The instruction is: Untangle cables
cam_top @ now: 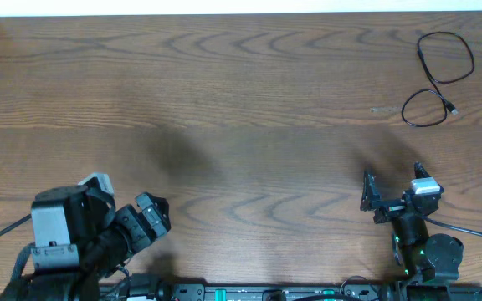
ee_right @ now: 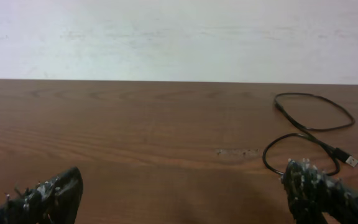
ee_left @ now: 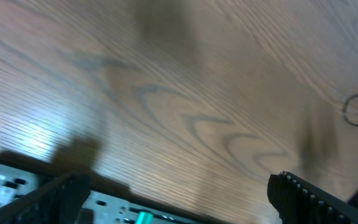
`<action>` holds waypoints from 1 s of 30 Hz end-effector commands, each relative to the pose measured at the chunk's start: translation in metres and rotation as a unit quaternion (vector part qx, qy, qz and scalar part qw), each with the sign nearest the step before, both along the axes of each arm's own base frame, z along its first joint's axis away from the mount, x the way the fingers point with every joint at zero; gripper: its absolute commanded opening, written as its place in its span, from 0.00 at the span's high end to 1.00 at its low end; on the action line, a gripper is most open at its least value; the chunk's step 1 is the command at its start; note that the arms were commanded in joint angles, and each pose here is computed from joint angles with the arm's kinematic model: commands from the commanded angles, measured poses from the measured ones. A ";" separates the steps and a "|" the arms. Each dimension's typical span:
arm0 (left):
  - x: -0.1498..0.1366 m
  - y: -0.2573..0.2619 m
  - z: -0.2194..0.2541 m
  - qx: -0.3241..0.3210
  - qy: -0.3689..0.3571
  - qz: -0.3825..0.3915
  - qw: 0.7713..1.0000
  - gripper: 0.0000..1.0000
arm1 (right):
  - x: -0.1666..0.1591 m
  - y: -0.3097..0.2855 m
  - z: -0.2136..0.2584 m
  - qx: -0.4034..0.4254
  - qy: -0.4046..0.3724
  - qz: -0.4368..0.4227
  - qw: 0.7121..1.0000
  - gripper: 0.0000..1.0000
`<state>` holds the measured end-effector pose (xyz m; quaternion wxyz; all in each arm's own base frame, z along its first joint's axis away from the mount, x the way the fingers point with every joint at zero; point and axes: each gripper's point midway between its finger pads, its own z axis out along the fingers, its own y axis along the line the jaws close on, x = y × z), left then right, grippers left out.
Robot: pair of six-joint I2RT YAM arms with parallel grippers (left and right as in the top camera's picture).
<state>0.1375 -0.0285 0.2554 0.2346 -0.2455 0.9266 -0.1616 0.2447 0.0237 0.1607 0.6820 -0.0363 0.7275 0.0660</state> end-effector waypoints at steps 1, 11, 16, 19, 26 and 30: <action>-0.004 0.007 0.009 0.052 -0.052 -0.023 0.997 0.04 | 0.000 0.001 -0.001 -0.008 -0.001 0.002 1.000 0.01; 0.029 -0.025 0.020 0.139 -0.284 -0.225 0.922 0.04 | 0.000 0.001 -0.001 -0.008 -0.001 0.002 1.000 0.01; 0.045 -0.027 0.002 0.182 -0.345 -0.250 0.887 0.04 | 0.000 0.001 -0.001 -0.008 -0.001 0.002 1.000 0.01; 0.053 -0.028 -0.006 0.203 -0.379 -0.254 0.867 0.04 | 0.000 0.001 -0.001 -0.008 -0.001 0.002 1.000 0.01; 0.076 -0.021 -0.031 0.239 -0.443 -0.229 0.833 0.03 | 0.000 0.001 -0.001 -0.008 -0.001 0.002 1.000 0.01; 0.084 -0.016 -0.050 0.248 -0.460 -0.213 0.825 0.04 | 0.000 0.001 -0.001 -0.008 -0.001 0.002 1.000 0.01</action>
